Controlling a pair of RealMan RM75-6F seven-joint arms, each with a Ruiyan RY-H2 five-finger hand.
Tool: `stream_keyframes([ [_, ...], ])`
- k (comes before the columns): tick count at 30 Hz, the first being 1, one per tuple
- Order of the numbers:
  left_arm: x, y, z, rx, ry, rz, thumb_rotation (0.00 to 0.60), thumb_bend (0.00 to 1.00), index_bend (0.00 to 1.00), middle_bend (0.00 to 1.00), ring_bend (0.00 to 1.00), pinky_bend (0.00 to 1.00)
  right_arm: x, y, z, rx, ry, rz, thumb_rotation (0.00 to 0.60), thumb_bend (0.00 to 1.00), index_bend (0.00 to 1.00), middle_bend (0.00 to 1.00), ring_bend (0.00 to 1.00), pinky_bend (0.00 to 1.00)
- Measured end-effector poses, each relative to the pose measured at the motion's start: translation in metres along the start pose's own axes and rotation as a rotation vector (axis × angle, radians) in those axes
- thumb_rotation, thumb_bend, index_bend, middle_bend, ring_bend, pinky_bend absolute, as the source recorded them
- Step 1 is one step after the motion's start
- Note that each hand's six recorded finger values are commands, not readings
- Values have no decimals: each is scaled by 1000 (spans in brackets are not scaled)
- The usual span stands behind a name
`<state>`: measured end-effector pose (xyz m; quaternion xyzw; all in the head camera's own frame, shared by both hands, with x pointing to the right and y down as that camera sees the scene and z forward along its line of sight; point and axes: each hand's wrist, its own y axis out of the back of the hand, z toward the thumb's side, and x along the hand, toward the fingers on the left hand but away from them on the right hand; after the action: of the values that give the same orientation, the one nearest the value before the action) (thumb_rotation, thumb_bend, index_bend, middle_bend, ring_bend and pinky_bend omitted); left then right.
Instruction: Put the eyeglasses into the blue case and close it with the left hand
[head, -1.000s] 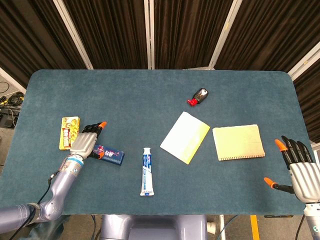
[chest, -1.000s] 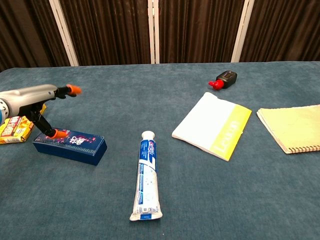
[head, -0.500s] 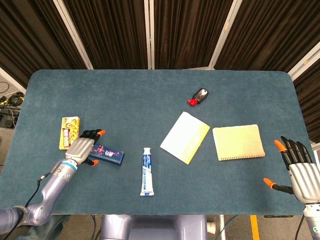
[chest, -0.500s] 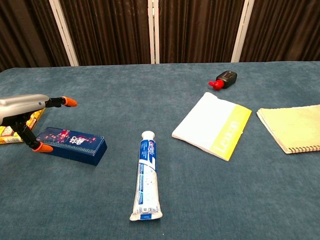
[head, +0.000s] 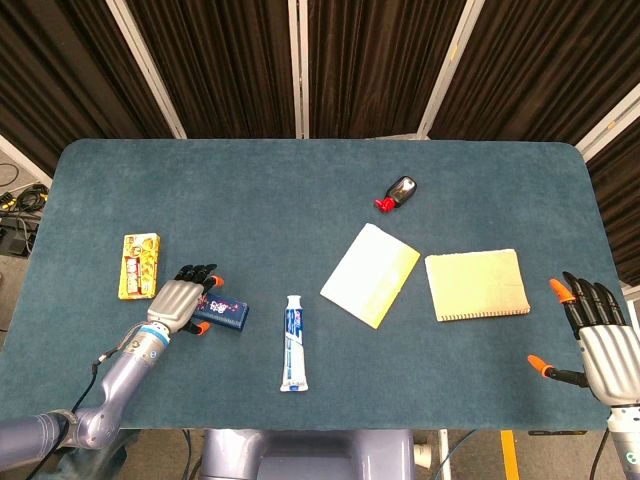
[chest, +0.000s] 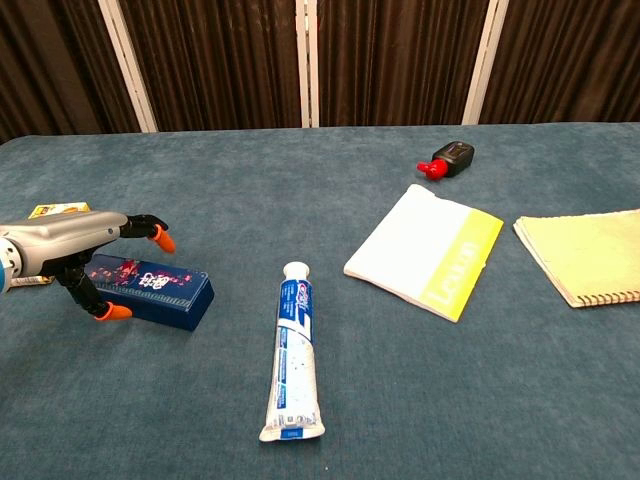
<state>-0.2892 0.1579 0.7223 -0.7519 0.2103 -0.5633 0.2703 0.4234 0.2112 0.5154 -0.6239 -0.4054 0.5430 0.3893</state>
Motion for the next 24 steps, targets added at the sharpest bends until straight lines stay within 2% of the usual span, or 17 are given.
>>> stream_keyframes([
  [4, 0, -1, -1, 10, 7, -1, 600, 317, 410, 183, 129, 200, 0, 0, 0, -1, 1, 0, 600, 0, 0, 0, 0, 0],
  [12, -1, -1, -2, 11, 16, -3, 600, 338, 425, 200, 145, 212, 0, 0, 0, -2, 1, -1, 600, 0, 0, 0, 0, 0],
  [15, -2, -1, -2, 7, 14, -6, 600, 227, 352, 117, 82, 130, 0, 0, 0, -3, 0, -1, 600, 0, 0, 0, 0, 0],
  [17, -3, 0, -2, 0, 12, -5, 600, 94, 221, 20, 8, 21, 0, 0, 0, -5, 0, -2, 600, 0, 0, 0, 0, 0],
  [19, -5, 3, -3, -6, 11, -1, 600, 21, 101, 0, 0, 0, 0, 1, 1, -6, 1, -1, 600, 0, 0, 0, 0, 0],
  [21, -8, 8, -4, -9, 11, 9, 600, 0, 21, 0, 0, 0, 0, 1, 1, -8, 4, -3, 600, 0, 0, 0, 0, 0],
  [24, -16, 20, -5, -16, 9, 47, 600, 0, 0, 0, 0, 0, 1, 2, 1, -12, 7, -5, 600, 0, 0, 0, 0, 0],
])
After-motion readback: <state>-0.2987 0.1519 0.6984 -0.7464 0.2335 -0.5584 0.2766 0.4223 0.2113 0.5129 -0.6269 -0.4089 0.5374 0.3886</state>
